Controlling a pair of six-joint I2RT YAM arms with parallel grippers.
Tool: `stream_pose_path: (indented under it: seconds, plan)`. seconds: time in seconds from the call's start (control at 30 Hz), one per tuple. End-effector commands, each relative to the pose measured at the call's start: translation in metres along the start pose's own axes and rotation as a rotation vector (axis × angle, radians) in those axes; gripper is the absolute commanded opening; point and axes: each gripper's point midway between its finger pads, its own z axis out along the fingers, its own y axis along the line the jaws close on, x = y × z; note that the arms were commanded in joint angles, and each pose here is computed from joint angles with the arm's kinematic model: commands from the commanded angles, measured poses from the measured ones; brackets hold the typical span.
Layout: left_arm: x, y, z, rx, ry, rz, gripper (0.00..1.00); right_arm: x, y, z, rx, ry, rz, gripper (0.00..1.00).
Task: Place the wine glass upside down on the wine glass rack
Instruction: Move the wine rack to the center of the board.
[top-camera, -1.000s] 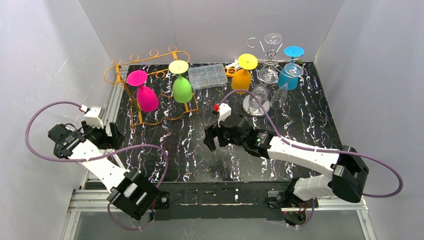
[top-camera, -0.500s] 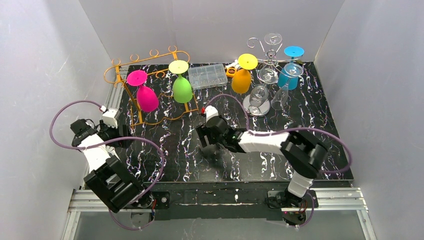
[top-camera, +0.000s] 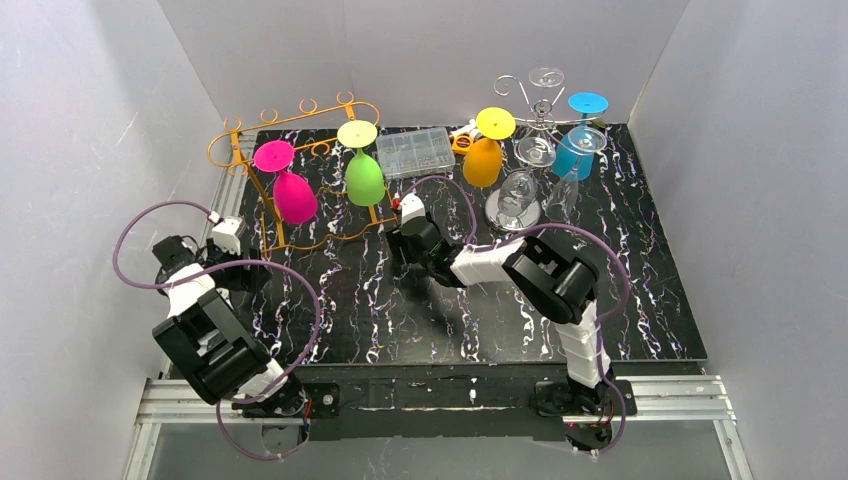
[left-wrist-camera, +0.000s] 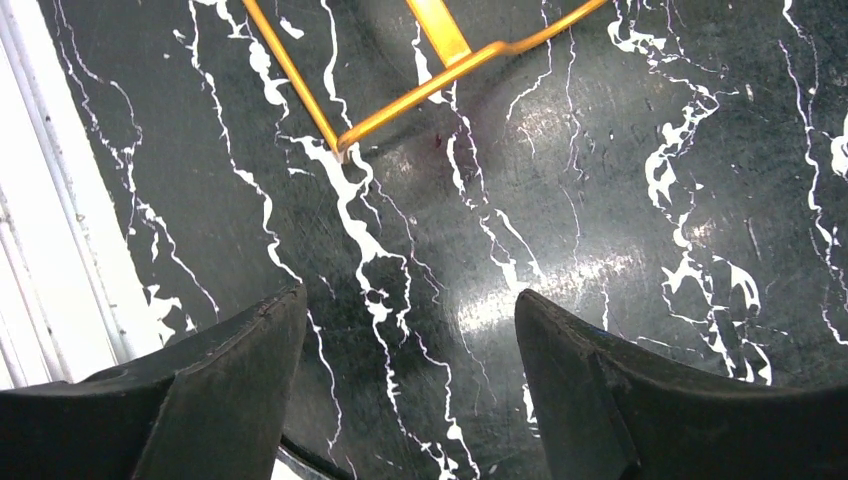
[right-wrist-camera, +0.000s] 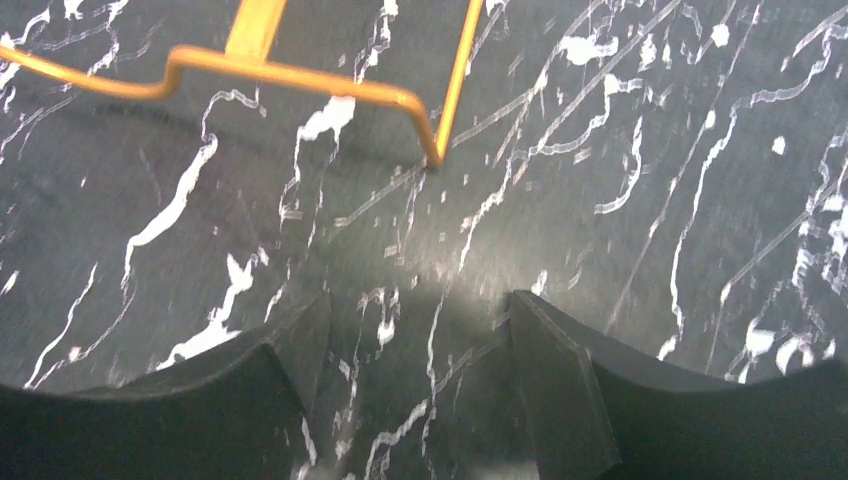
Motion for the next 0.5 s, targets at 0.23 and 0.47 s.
stream_pose_path:
  seconds: [0.23, 0.47]
  plan:
    - [0.006, -0.002, 0.026, 0.019, 0.026, 0.067, 0.68, -0.042, 0.002, 0.03, 0.002, -0.139, 0.01, 0.64]
    - [-0.001, 0.0, 0.043, 0.004, 0.05, 0.132, 0.65, -0.041, 0.003, 0.043, 0.008, -0.145, -0.014, 0.56]
